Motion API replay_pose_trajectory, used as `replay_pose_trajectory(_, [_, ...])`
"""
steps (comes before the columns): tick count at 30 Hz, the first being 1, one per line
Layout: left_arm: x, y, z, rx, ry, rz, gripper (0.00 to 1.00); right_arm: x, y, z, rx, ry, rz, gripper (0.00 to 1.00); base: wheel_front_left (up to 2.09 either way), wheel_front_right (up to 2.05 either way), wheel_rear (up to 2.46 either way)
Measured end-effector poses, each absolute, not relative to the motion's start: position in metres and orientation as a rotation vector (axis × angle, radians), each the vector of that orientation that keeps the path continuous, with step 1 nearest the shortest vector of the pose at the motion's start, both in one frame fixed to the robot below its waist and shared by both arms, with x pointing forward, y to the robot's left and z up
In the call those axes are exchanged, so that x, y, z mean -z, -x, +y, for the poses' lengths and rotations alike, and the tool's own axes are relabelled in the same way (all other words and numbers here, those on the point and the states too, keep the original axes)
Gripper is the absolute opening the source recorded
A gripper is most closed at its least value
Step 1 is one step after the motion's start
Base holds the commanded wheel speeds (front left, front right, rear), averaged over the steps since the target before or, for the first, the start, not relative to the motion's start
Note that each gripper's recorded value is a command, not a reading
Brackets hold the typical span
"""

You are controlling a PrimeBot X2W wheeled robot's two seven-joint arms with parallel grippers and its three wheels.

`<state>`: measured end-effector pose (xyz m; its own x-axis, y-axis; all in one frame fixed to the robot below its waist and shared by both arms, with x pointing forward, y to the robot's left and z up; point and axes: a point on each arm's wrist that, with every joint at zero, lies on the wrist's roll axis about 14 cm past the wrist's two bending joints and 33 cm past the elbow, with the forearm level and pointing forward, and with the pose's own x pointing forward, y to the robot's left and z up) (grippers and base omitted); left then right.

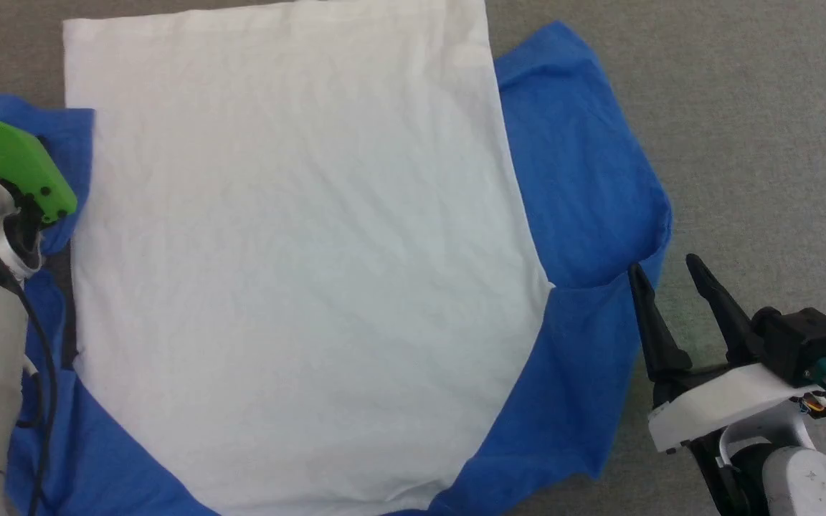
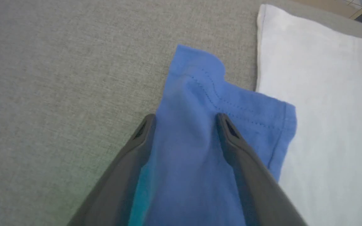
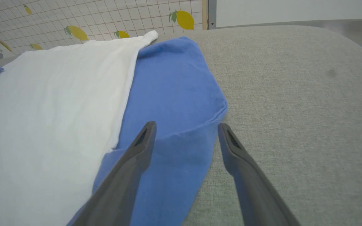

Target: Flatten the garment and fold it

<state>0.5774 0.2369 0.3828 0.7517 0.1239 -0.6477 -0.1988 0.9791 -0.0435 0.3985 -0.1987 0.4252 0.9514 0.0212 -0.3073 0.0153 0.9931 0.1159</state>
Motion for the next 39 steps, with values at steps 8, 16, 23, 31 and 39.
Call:
replay_pose_trajectory(8, [-0.371, -0.584, 0.241, -0.194, 0.086, 0.78, 0.0, -0.415, -0.394, -0.21, 0.034, -0.108, 0.345, 1.0, 0.0, 0.0, 0.0])
replay_pose_trajectory(16, [-0.419, -0.575, 0.258, -0.183, 0.048, 0.537, 0.0, -0.429, -0.392, -0.208, 0.029, -0.118, 0.301, 1.0, 0.0, 0.0, 0.0])
replay_pose_trajectory(23, [-0.505, -0.55, 0.252, -0.086, 0.071, 0.273, 0.0, -0.447, -0.375, -0.209, 0.034, -0.131, 0.257, 1.0, 0.0, 0.0, 0.0])
replay_pose_trajectory(31, [-0.605, -0.493, 0.184, 0.146, 0.131, 0.021, 0.0, -0.469, -0.353, -0.206, 0.023, -0.14, 0.204, 1.0, 0.0, 0.0, 0.0])
replay_pose_trajectory(39, [-0.643, -0.431, 0.085, 0.398, 0.219, -0.067, 0.0, -0.499, -0.351, -0.193, -0.029, -0.146, 0.121, 1.0, 0.0, 0.0, 0.0])
